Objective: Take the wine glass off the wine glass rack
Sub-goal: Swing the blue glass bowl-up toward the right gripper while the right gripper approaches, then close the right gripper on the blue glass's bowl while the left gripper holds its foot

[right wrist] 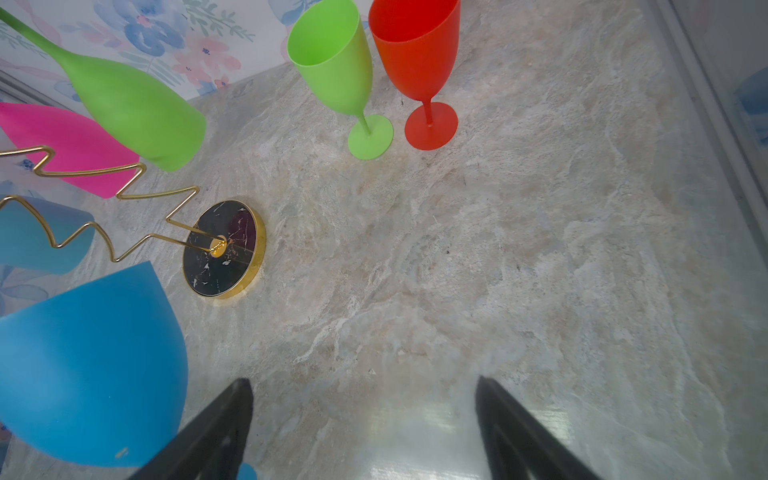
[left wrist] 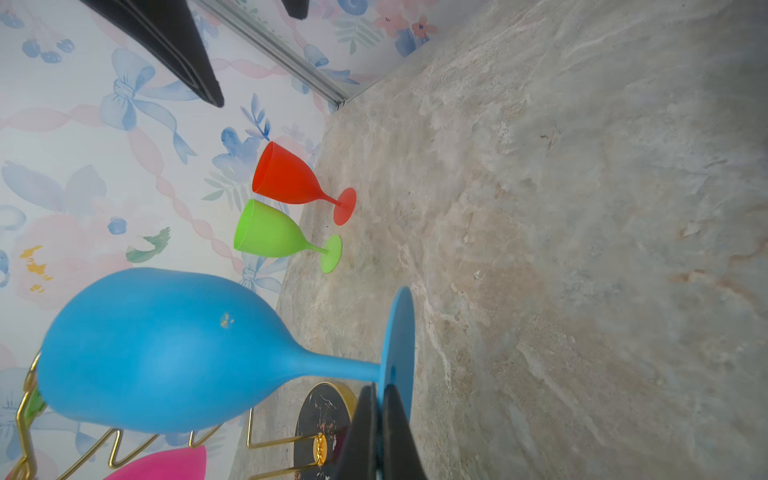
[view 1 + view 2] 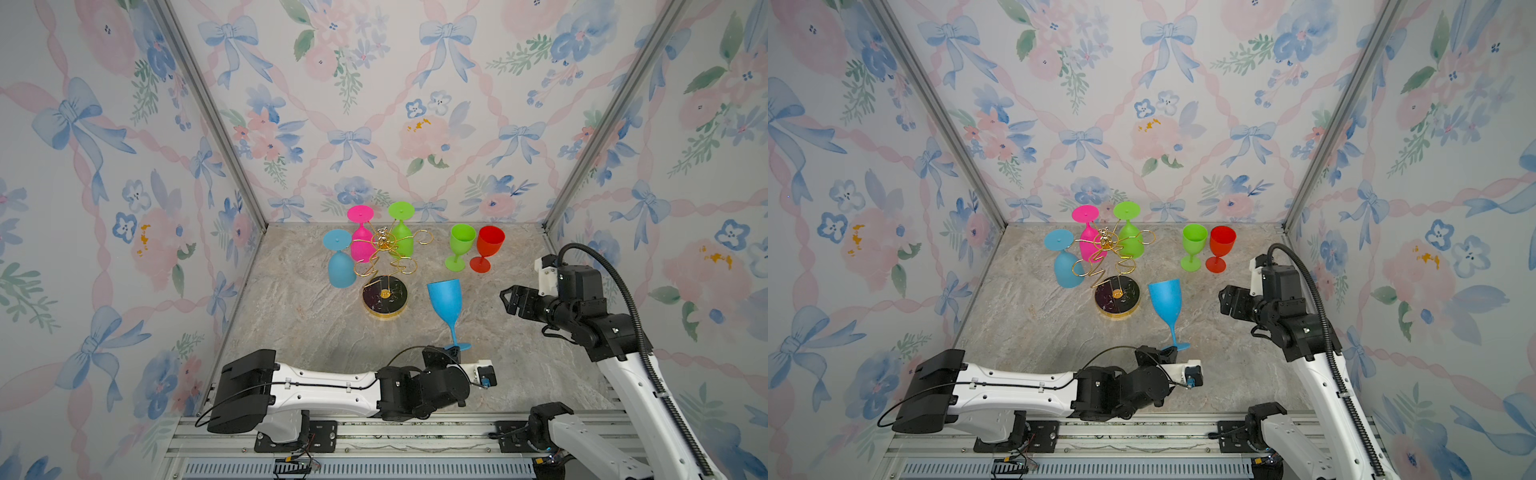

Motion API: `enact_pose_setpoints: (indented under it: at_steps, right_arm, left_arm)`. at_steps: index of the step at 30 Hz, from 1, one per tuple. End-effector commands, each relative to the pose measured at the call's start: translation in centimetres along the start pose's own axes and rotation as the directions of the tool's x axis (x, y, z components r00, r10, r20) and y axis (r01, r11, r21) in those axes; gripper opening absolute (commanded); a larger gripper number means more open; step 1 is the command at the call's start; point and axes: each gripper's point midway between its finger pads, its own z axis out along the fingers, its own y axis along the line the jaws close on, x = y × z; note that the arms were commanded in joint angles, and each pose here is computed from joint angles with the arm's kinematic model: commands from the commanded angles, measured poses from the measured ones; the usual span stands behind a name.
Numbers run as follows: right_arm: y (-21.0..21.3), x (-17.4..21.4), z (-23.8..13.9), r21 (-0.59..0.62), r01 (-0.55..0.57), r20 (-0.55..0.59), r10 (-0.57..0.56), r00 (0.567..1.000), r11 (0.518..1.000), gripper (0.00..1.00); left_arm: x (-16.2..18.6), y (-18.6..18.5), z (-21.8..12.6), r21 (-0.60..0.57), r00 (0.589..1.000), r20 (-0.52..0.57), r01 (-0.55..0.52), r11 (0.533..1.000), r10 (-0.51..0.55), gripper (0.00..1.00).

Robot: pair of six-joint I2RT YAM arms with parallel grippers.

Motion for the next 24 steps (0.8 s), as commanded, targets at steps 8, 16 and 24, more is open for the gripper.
enact_pose_setpoints:
  at_steps: [8,16,24]
  right_arm:
    - [3.9,-0.9,-1.1,-0.130,-0.016,-0.046,0.010,0.999,0.991,0.84]
    - [7.3,-1.0,-1.8,-0.208,-0.026,-0.113,0.003,0.994,0.978,0.80]
    - [9.4,0.5,-2.6,-0.272,-0.118,-0.247,0.049,0.968,0.955,0.77]
  left_arm:
    - [1.8,0.5,0.4,-0.192,0.967,-0.031,-0.253,0.948,0.252,0.00]
    - [3.4,-0.6,1.5,-0.220,0.911,-0.131,-0.411,0.885,0.391,0.00]
    - [5.2,-1.2,2.2,-0.269,0.871,-0.227,-0.486,0.831,0.436,0.00]
